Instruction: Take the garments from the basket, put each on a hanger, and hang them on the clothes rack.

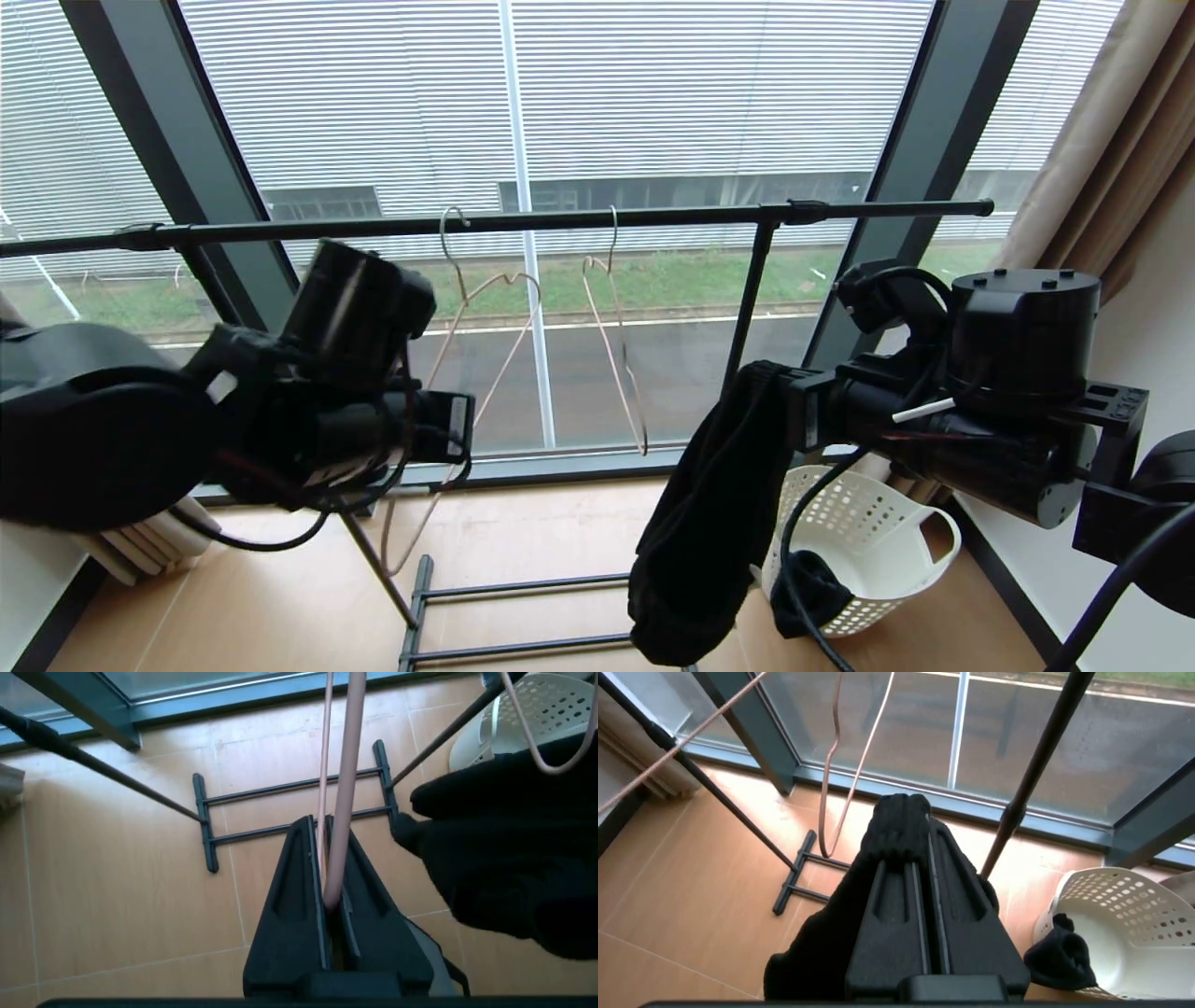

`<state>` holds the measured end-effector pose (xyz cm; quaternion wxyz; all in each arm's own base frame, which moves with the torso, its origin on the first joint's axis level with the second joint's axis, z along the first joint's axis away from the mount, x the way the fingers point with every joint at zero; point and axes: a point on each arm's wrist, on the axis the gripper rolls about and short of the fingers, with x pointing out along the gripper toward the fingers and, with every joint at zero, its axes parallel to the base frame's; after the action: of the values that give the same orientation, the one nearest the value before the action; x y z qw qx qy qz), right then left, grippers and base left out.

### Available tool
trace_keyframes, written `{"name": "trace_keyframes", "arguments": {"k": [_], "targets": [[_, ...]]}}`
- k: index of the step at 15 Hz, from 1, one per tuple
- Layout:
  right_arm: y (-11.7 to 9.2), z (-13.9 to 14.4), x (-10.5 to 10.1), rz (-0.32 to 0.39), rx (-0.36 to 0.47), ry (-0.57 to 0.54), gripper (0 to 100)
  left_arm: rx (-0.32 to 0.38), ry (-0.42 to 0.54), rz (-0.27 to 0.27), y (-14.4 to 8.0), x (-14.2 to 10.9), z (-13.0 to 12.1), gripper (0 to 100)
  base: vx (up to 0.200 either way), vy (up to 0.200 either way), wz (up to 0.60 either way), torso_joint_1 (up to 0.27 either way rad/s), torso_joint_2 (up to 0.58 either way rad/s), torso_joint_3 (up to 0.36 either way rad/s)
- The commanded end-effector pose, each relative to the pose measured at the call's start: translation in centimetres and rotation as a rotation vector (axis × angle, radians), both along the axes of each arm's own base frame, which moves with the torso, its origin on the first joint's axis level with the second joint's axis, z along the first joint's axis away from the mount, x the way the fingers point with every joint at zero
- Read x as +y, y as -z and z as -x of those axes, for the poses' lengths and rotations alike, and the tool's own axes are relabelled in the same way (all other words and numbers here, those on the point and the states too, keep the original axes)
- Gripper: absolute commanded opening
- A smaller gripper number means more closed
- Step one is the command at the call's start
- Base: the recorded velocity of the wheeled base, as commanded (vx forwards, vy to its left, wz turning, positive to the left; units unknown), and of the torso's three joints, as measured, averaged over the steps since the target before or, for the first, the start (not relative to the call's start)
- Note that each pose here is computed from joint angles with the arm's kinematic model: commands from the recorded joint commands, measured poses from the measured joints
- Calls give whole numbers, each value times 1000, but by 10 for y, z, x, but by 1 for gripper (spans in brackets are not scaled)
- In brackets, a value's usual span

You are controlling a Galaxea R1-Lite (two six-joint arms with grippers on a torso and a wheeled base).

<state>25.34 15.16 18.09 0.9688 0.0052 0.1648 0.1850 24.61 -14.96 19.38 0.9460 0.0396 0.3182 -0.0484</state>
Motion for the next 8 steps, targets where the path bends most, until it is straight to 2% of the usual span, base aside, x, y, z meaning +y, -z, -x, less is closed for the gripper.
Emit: {"name": "trace_keyframes", "arguments": {"k": [1, 2, 3, 4, 5, 8], "targets": [[3, 2, 0, 30, 1, 1, 0, -63, 61, 19, -4, 37, 66, 0, 0, 0, 0, 0, 0, 0], [2, 3, 1, 70, -15, 1, 0, -50, 115, 24, 3, 45, 80, 0, 0, 0, 0, 0, 0, 0], [2, 5, 4, 118, -34, 5, 0, -33, 193, 53, 14, 55, 98, 0, 0, 0, 0, 0, 0, 0], [2, 6, 5, 136, -41, 12, 0, -29, 220, 63, 17, 58, 103, 0, 0, 0, 0, 0, 0, 0], [3, 6, 5, 216, -58, 59, 0, -36, 311, 82, 32, 66, 118, 0, 0, 0, 0, 0, 0, 0], [1, 4, 3, 312, -76, 139, 0, -104, 448, 128, 49, 68, 125, 0, 0, 0, 0, 0, 0, 0]]}}
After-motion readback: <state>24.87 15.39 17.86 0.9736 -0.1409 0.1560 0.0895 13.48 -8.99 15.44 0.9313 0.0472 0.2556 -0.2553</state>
